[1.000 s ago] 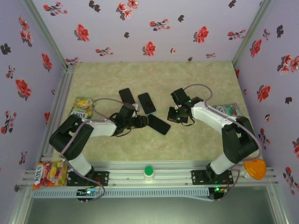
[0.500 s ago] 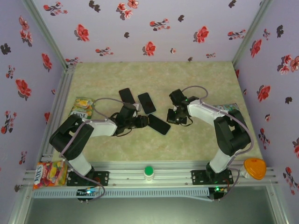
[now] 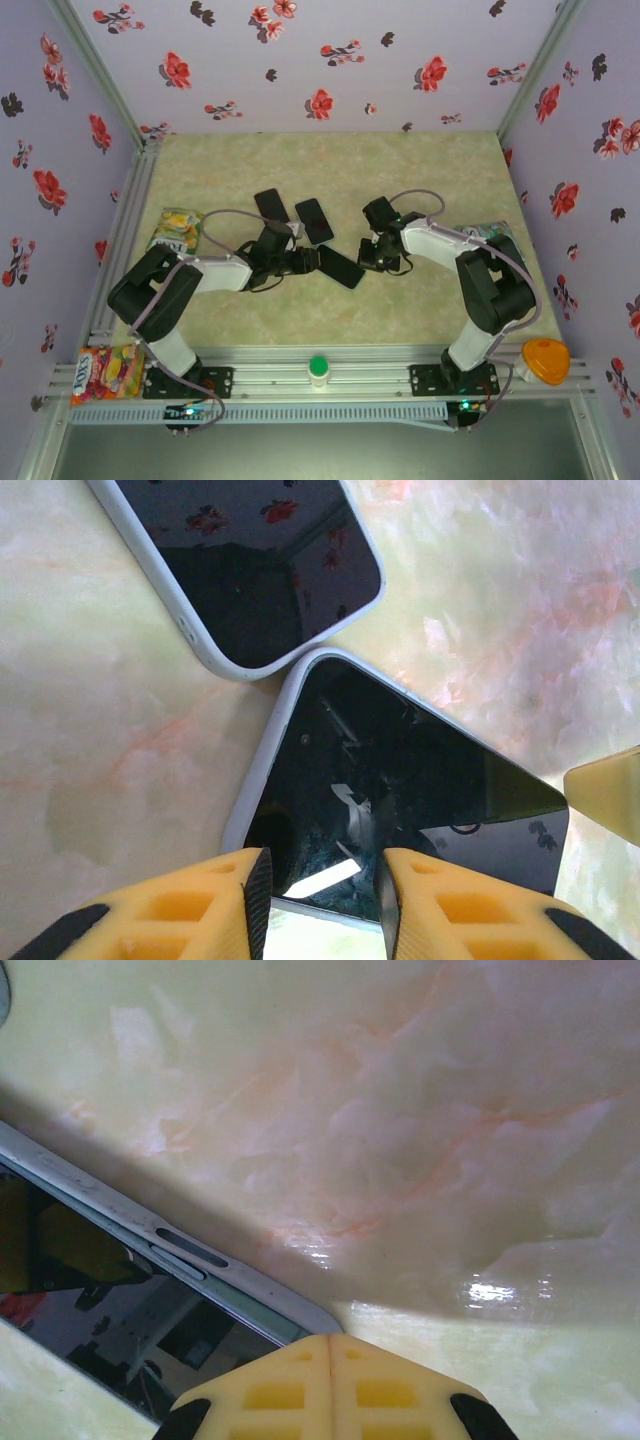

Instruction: Put the phone into the phone case

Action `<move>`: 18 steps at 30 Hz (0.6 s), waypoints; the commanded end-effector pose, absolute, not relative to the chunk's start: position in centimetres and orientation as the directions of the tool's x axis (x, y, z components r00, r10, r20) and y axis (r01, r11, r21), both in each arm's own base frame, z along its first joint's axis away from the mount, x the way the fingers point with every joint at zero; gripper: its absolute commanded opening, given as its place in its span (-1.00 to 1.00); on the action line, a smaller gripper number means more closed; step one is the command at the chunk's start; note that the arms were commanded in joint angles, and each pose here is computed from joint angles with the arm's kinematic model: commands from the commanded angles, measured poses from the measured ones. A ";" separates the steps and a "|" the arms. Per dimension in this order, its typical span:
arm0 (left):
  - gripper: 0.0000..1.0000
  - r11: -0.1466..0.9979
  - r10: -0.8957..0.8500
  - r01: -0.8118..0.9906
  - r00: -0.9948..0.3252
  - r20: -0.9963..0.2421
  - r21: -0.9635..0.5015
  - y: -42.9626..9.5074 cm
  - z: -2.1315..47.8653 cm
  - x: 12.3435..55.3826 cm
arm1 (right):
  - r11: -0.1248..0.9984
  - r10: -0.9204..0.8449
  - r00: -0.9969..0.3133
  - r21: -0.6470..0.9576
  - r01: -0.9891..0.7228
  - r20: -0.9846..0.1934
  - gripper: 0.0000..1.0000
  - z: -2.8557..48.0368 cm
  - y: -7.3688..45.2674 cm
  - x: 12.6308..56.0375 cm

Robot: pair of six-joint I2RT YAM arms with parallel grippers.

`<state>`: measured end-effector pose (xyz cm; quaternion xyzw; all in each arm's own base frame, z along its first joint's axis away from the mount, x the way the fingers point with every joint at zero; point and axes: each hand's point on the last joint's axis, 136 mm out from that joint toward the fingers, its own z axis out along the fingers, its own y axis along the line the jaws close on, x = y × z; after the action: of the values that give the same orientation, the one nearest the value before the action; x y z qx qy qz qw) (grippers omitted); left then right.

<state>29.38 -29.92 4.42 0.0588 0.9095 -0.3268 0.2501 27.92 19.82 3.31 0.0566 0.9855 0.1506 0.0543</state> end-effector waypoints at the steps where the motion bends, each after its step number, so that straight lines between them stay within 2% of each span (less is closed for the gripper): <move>1: -0.26 0.784 -0.037 0.287 -0.864 -0.503 -0.551 -30.4 4.4 29.5 | 0.946 0.130 -0.989 0.307 0.102 -0.072 -1.00 3.0 20.0 27.2; 11: -0.26 0.783 -0.039 0.285 -0.864 -0.501 -0.553 -30.4 4.3 29.5 | 0.945 0.117 -0.986 0.317 0.074 -0.120 -0.98 5.3 20.5 27.5; 18: -0.27 0.781 -0.037 0.290 -0.863 -0.505 -0.553 -30.5 4.4 29.5 | 0.949 0.114 -0.988 0.306 0.077 -0.104 -0.98 4.3 20.5 27.0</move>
<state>29.28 -30.04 4.43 0.0604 0.9093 -0.3274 0.2495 27.35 20.79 4.35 0.0419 0.9844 0.1592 0.0628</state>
